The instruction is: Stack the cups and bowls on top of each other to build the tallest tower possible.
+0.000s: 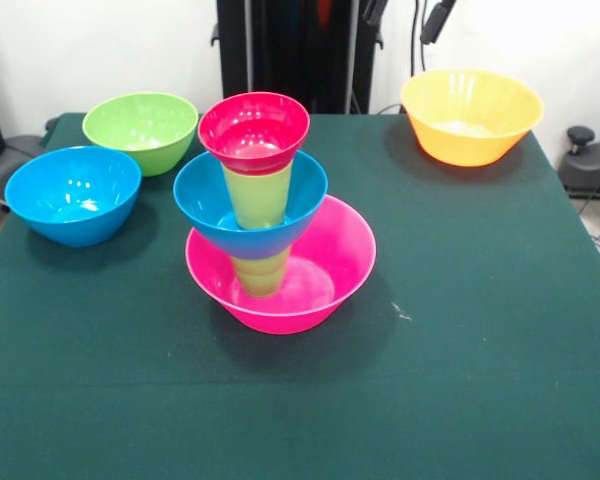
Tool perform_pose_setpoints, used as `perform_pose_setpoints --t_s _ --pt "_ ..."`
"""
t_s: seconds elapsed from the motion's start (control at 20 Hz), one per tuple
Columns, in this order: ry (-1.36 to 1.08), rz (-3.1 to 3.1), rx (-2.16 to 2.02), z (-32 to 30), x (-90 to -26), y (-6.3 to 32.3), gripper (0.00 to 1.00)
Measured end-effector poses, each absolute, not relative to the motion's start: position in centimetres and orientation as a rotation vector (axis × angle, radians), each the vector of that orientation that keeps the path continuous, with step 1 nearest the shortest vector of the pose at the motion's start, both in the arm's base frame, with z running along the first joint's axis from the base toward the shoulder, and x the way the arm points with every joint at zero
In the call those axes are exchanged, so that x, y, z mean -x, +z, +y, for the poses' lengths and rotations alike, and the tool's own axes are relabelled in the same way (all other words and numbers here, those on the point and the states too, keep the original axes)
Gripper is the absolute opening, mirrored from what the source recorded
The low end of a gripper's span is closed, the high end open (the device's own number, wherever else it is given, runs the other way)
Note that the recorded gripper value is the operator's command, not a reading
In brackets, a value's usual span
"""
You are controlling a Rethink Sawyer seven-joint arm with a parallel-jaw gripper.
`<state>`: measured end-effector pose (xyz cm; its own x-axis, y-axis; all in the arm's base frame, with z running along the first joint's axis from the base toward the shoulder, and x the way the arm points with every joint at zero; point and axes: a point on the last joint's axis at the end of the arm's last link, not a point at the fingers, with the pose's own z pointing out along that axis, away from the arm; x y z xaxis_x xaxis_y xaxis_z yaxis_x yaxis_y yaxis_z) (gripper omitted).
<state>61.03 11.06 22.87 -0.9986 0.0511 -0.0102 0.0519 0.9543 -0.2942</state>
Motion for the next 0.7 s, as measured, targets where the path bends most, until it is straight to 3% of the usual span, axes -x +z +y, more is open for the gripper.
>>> perform_pose_setpoints --t_s 0.7 --pt "-0.461 3.102 -0.085 10.9 -61.1 22.76 1.0"
